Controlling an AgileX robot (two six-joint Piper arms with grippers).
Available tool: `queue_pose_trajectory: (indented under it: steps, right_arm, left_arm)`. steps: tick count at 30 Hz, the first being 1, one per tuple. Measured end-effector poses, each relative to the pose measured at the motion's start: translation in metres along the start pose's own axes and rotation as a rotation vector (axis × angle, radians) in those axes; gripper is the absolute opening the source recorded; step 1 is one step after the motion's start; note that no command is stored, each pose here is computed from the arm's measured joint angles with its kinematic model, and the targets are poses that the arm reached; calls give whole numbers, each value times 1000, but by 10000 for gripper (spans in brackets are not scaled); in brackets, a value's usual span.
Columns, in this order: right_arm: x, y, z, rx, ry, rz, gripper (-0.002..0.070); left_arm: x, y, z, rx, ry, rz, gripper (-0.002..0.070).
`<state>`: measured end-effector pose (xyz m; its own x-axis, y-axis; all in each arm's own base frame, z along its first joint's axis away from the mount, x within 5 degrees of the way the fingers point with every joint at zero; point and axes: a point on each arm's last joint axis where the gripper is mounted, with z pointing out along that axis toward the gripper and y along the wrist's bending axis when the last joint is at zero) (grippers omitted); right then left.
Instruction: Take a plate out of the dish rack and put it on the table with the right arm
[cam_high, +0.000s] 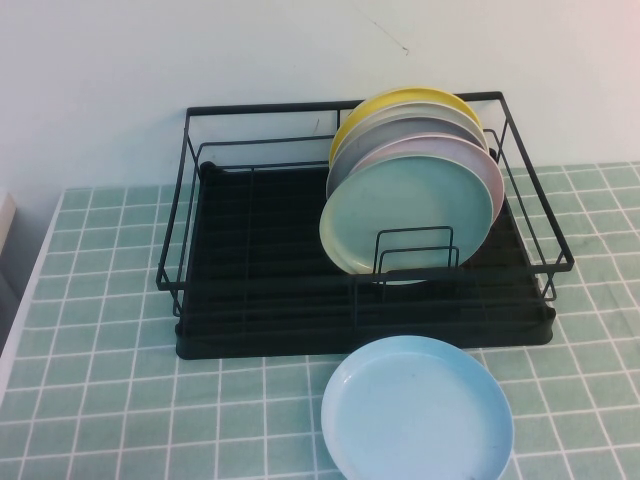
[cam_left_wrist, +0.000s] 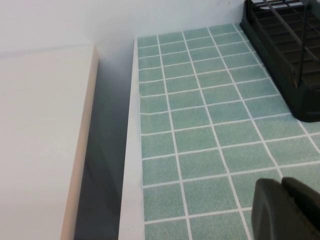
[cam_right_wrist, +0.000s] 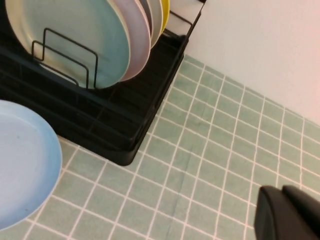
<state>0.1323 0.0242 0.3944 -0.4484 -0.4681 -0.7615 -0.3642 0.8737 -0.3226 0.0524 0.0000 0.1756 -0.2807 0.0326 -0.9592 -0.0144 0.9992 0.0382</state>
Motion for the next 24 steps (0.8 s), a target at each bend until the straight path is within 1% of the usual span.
queue_pose_trajectory:
  steps: [3, 6, 11, 18, 24]
  right_arm:
    - [44, 18, 10, 14, -49, 14, -1]
    - [82, 35, 18, 11, -82, 61, -1]
    - [128, 55, 35, -7, -73, 104, -1]
    - [159, 68, 51, -44, 33, 106, -1]
    - [173, 74, 56, -70, 102, 110, -1]
  left_arm:
    - [0, 0, 0, 0, 0, 0, -3]
    - [0, 0, 0, 0, 0, 0, -3]
    - [0, 0, 0, 0, 0, 0, -3]
    - [0, 0, 0, 0, 0, 0, -3]
    - [0, 0, 0, 0, 0, 0, -3]
